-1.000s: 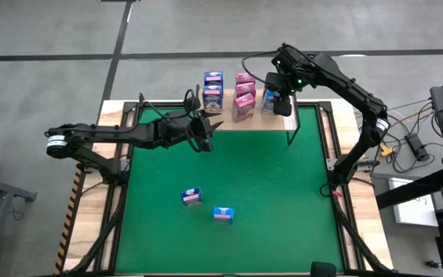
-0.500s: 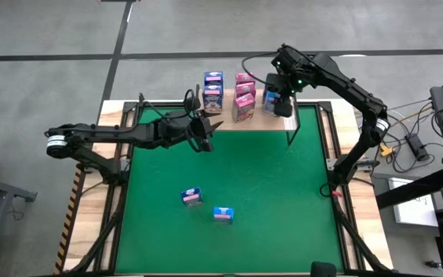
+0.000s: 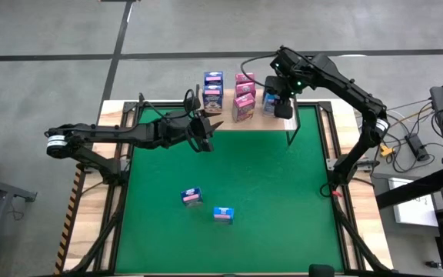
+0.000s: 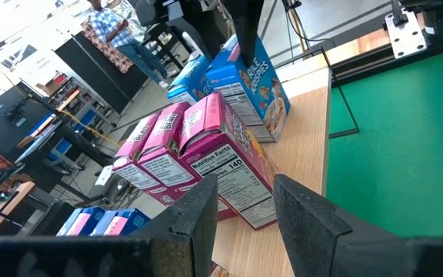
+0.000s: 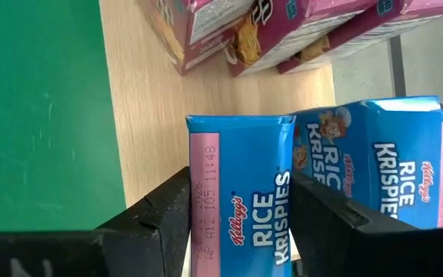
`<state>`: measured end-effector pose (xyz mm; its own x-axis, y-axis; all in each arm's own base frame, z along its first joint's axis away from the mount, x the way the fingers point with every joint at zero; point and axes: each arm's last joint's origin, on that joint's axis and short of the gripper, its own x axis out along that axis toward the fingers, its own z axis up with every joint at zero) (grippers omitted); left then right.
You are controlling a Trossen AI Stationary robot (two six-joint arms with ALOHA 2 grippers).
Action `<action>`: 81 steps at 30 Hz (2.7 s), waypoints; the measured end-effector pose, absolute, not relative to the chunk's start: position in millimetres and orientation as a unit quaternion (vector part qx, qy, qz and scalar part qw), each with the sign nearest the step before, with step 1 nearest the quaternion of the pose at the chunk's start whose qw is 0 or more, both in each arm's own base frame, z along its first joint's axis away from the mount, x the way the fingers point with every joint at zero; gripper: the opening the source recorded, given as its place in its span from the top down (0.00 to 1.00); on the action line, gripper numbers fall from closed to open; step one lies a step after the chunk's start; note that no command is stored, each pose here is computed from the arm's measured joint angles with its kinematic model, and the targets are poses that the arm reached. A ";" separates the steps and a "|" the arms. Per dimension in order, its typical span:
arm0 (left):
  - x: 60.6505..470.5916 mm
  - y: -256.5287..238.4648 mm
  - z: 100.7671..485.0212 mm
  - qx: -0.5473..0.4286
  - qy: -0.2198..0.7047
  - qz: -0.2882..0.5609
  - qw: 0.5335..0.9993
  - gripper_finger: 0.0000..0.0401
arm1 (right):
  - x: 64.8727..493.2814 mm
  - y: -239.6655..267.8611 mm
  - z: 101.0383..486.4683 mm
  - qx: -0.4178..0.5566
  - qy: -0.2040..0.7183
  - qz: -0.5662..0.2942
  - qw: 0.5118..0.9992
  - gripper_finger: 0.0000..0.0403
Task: Stack cereal on shelf
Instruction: Put the left light blue cereal on the shelf aligned with the other light blue cereal box, then adjust the pink cereal box on the shelf
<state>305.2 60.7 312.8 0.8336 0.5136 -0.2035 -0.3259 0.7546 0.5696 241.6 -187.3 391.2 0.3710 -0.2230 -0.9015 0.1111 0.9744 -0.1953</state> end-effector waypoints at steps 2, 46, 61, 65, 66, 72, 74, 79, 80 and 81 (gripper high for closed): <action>305.2 60.7 312.7 0.266 0.177 0.228 0.920 0.72 | 242.0 -186.8 391.2 -0.046 0.551 -0.104 0.827 0.56; 305.1 60.7 312.5 0.263 0.177 0.228 0.921 0.72 | 238.1 -158.9 393.3 0.010 0.627 -0.178 0.758 0.97; 306.3 58.0 311.6 0.247 0.165 0.182 0.937 0.72 | 239.6 -158.7 393.8 0.022 0.617 -0.179 0.766 0.97; 308.2 57.9 310.3 0.242 0.162 0.175 0.940 0.72 | 240.8 -153.5 396.4 0.049 0.595 -0.140 0.790 0.97; 309.1 58.0 309.1 0.242 0.164 0.174 0.940 0.72 | 242.0 -151.8 397.6 0.049 0.587 -0.133 0.797 0.97; 322.0 60.2 298.8 0.257 0.157 0.176 0.937 0.77 | 253.9 -144.2 409.1 0.021 0.520 -0.137 0.843 0.97; 324.2 61.1 297.8 0.263 0.154 0.182 0.935 0.80 | 258.9 -143.2 413.4 0.016 0.492 -0.144 0.858 0.97; 330.6 65.5 293.6 0.264 0.160 0.185 0.933 0.85 | 270.3 -143.4 417.8 0.002 0.449 -0.150 0.881 0.97; 331.4 66.5 293.7 0.264 0.160 0.187 0.933 0.86 | 272.3 -144.3 417.9 0.000 0.443 -0.152 0.883 0.97; 331.8 67.8 292.8 0.264 0.161 0.188 0.932 0.87 | 274.5 -145.4 417.7 -0.001 0.438 -0.153 0.886 0.97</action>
<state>331.8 67.8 292.8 0.8771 0.4359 -0.2018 -0.2655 0.7900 0.5526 274.5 -145.4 417.7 0.5693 -0.2725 -0.7756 0.2709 0.9530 -0.1360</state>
